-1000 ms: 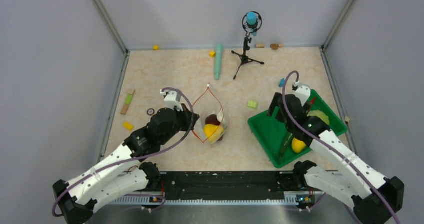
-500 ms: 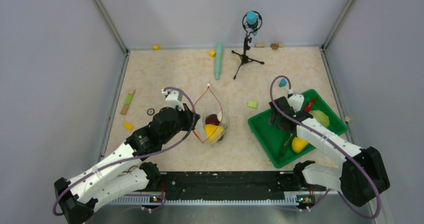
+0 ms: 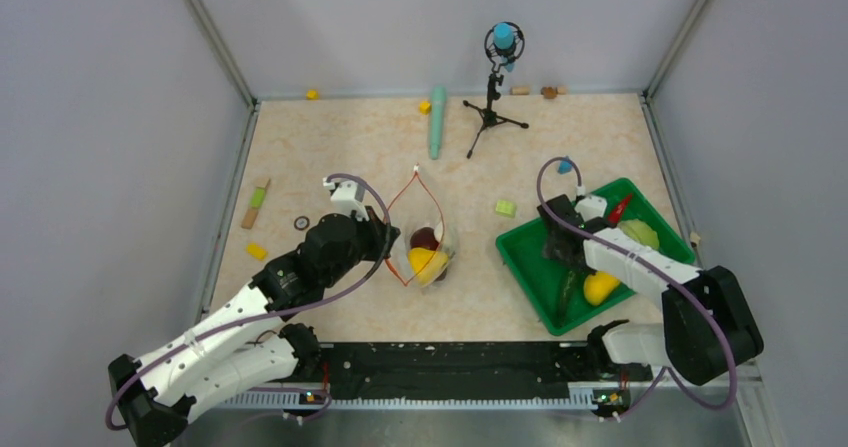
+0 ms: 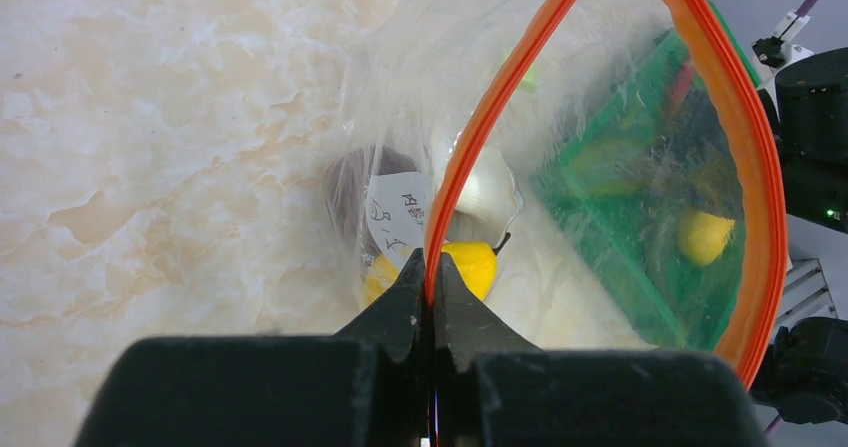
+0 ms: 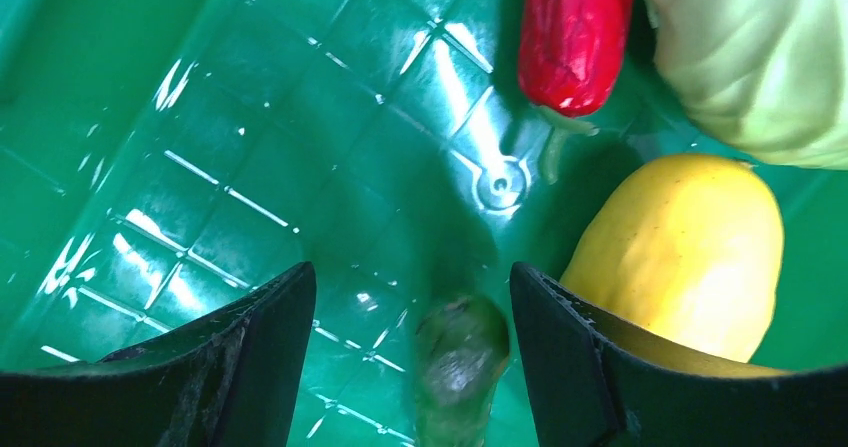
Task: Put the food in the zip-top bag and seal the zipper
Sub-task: Pick up the fake vegetable from the bin.
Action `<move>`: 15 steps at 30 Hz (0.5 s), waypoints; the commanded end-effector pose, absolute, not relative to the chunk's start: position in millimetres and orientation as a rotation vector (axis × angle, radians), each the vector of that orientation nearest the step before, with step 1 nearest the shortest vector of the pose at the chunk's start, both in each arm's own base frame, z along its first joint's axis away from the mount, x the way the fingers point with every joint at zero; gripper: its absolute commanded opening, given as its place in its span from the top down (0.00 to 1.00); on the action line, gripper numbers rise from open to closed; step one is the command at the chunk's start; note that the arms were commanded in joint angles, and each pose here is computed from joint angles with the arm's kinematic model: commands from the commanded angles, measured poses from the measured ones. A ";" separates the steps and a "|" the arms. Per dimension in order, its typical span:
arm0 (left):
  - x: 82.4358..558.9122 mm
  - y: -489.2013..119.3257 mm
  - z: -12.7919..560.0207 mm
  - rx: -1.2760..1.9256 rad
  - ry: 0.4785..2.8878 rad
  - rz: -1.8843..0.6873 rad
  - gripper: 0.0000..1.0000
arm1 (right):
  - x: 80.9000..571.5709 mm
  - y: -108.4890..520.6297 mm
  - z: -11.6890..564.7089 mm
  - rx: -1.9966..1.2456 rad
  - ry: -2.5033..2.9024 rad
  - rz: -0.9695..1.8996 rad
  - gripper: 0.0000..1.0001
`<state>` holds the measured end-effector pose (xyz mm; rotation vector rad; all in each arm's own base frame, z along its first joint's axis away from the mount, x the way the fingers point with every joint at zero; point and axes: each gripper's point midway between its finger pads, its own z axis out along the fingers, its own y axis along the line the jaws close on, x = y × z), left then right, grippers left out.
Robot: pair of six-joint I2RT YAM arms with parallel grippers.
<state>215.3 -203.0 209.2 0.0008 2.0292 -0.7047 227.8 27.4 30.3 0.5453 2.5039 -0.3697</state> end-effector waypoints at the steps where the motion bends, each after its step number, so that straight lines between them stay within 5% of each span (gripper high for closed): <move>1: 220.8 -205.0 221.2 -0.016 1.982 -0.719 1.00 | 235.3 42.4 28.1 0.563 2.509 -0.241 0.31; 15: 220.0 -205.9 221.5 -0.011 1.982 -0.726 1.00 | 222.0 60.4 41.9 0.482 2.502 -0.015 0.41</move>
